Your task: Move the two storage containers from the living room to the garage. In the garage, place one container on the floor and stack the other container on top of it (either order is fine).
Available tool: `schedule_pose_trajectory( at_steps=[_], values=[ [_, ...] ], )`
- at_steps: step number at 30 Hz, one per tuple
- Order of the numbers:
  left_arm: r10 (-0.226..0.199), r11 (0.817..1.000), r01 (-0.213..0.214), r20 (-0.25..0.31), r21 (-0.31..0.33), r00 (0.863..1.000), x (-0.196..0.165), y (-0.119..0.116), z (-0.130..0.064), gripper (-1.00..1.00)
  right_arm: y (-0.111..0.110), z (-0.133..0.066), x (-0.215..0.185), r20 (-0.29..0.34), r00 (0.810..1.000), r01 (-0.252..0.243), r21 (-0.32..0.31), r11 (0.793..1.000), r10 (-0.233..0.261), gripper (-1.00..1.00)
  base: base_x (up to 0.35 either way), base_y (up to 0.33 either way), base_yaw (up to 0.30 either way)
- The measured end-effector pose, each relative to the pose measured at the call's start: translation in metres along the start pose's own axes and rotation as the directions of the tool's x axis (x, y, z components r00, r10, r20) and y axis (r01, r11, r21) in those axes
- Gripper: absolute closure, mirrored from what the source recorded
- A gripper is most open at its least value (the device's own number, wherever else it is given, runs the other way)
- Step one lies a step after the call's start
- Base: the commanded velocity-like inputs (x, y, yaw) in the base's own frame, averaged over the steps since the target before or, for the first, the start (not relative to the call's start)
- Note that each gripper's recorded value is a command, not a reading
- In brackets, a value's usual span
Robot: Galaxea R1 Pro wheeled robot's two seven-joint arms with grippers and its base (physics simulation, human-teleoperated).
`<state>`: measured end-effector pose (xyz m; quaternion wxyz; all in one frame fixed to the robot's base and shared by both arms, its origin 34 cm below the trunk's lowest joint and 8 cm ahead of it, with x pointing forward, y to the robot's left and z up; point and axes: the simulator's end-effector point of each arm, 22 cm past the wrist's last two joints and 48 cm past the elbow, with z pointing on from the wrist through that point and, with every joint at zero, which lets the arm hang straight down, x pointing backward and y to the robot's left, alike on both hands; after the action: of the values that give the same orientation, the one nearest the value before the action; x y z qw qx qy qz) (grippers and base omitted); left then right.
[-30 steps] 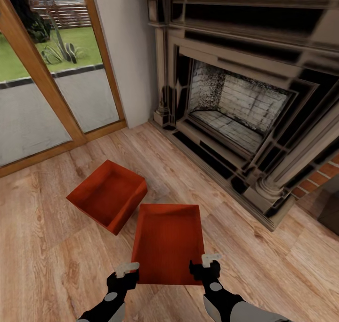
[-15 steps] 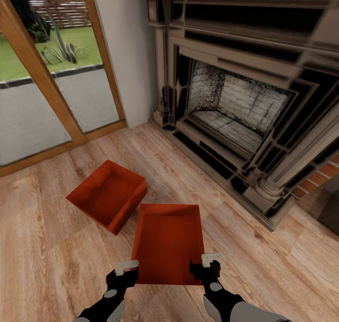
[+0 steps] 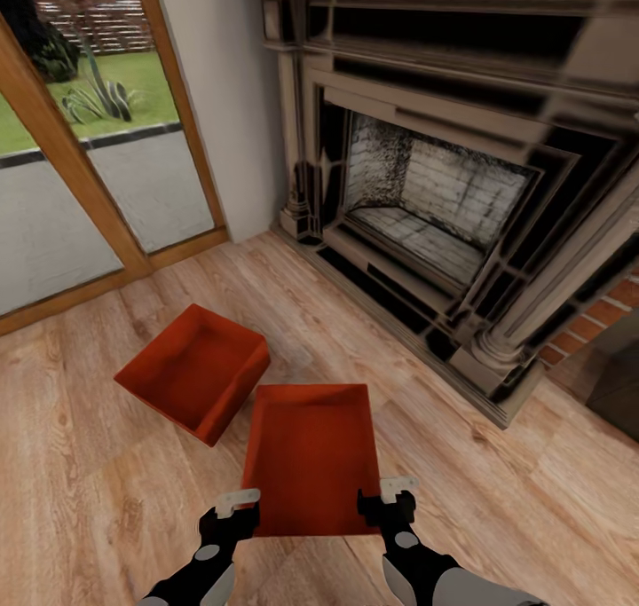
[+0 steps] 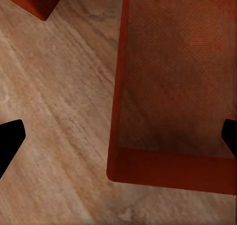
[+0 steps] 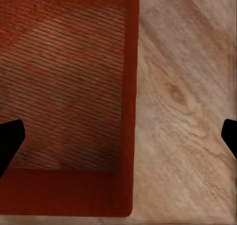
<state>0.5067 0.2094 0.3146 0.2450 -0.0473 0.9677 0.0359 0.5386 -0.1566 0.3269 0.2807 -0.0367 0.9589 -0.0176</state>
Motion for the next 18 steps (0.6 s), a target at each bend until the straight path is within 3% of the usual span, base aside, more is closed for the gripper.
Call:
schedule_pose_trajectory(
  at_steps=[18],
  values=[
    [-0.003,1.000,0.003,-0.004,-0.010,1.000,0.0019,0.0044,0.0002,-1.00,0.0002,0.0001,0.0001,0.000,1.000,0.002,-0.003,1.000,-0.002,-1.00,0.000,0.000,-0.014]
  ],
)
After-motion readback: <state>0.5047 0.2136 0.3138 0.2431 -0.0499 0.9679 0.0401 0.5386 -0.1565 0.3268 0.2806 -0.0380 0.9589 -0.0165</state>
